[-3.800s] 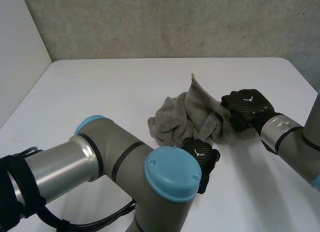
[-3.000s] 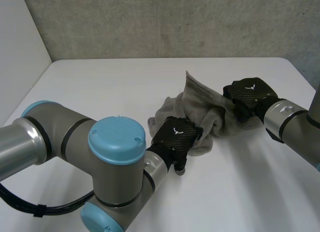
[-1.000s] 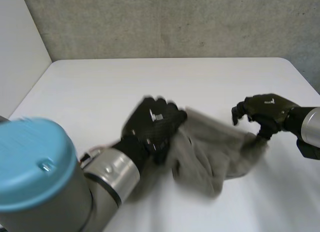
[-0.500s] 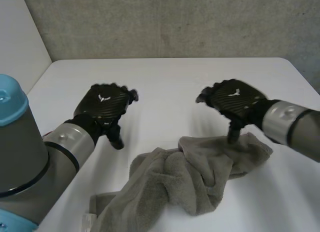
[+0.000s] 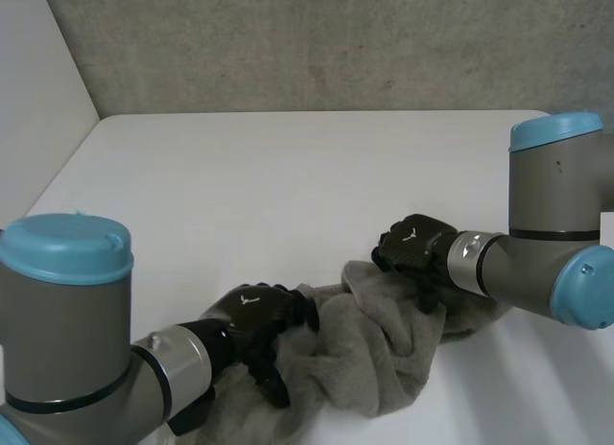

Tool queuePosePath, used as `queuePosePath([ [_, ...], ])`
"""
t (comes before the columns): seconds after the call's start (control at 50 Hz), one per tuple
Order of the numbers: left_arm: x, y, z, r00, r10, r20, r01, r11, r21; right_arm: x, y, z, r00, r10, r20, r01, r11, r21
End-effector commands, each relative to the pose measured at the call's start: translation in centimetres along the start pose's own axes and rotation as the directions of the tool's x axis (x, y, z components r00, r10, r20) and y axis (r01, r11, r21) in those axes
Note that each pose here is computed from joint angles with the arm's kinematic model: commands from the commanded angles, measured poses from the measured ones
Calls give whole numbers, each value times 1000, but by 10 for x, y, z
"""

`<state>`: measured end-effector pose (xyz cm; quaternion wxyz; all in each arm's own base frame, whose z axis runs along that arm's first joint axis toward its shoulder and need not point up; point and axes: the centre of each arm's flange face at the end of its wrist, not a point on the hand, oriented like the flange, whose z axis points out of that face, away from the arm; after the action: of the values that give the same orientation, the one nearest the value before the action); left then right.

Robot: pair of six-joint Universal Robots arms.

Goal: Fold the towel.

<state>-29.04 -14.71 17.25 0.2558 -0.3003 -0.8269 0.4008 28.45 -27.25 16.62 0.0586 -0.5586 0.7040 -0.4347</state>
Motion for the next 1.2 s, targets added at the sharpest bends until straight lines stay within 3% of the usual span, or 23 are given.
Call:
queuePosePath([
  [0.02, -6, 9, 11, 998, 18, 56, -16, 999, -38, 1, 6, 8, 1000, 5, -7, -5, 1000, -18],
  [0.1, -12, 6, 17, 994, 25, 103, -23, 999, -24, 4, 6, 11, 1000, 7, -23, -8, 1000, -24],
  [0.18, -23, -22, 28, 982, 42, 186, -54, 997, 61, 28, -12, 15, 987, -7, -163, 16, 998, 54],
  [0.22, -29, -62, 30, 966, 90, 243, -134, 976, 172, 55, -38, 15, 947, 5, -321, 61, 979, 195],
  [0.28, -35, -86, 29, 952, 108, 286, -179, 955, 235, 69, -58, 9, 914, 29, -405, 102, 949, 298],
  [0.34, -59, -162, 15, 905, 73, 418, -289, 828, 480, 99, -106, -33, 812, 207, -545, 196, 783, 590],
  [0.36, -59, -163, 15, 905, 73, 418, -289, 828, 481, 100, -107, -33, 812, 208, -545, 196, 783, 591],
  [0.4, -56, -202, -12, 890, 20, 455, -348, 673, 653, 104, -118, -55, 786, 325, -526, 209, 662, 720],
  [0.42, -56, -203, -12, 890, 19, 455, -349, 672, 654, 104, -118, -55, 786, 326, -526, 209, 661, 721],
  [0.46, -49, -219, -38, 890, -24, 456, -365, 560, 743, 101, -115, -62, 791, 364, -491, 169, 641, 749],
  [0.5, -46, -215, -41, 894, -25, 448, -359, 558, 748, 97, -111, -64, 802, 365, -473, 139, 657, 741],
  [0.54, -49, -194, -34, 894, -16, 449, -345, 615, 709, 85, -100, -59, 833, 349, -430, 58, 717, 694],
  [0.6, -50, -181, -30, 895, -7, 447, -334, 652, 680, 77, -92, -56, 853, 337, -399, 12, 751, 660],
  [0.64, -52, -141, -19, 895, 23, 446, -311, 750, 583, 64, -76, -52, 894, 297, -336, -53, 814, 579],
  [0.66, -52, -141, -19, 895, 23, 446, -310, 751, 583, 64, -76, -52, 894, 297, -335, -54, 814, 578],
  [0.7, -53, -100, -12, 892, 69, 446, -299, 830, 471, 51, -51, -50, 936, 231, -266, -89, 886, 455],
  [0.72, -53, -100, -12, 892, 69, 446, -299, 830, 470, 51, -51, -50, 936, 230, -265, -89, 886, 455],
  [0.76, -51, -63, -9, 882, 155, 445, -328, 880, 344, 43, -23, -53, 959, 182, -219, -109, 945, 308],
  [0.78, -51, -62, -9, 882, 156, 445, -329, 880, 343, 43, -23, -53, 959, 182, -219, -109, 945, 307],
  [0.82, -48, -31, -8, 860, 262, 437, -383, 898, 216, 37, 1, -57, 975, 118, -191, -87, 983, 163],
  [0.94, -34, 0, -14, 834, 406, 374, -456, 888, 52, 32, 14, -66, 982, 85, -169, -72, 994, 80],
  [1.02, -24, -1, -20, 838, 422, 347, -465, 884, 48, 33, 9, -73, 979, 89, -186, -73, 993, 94],
  [1.2, -11, -47, -45, 825, 398, 402, -506, 836, 210, 20, 3, -78, 969, 159, -191, -125, 976, 181],
])
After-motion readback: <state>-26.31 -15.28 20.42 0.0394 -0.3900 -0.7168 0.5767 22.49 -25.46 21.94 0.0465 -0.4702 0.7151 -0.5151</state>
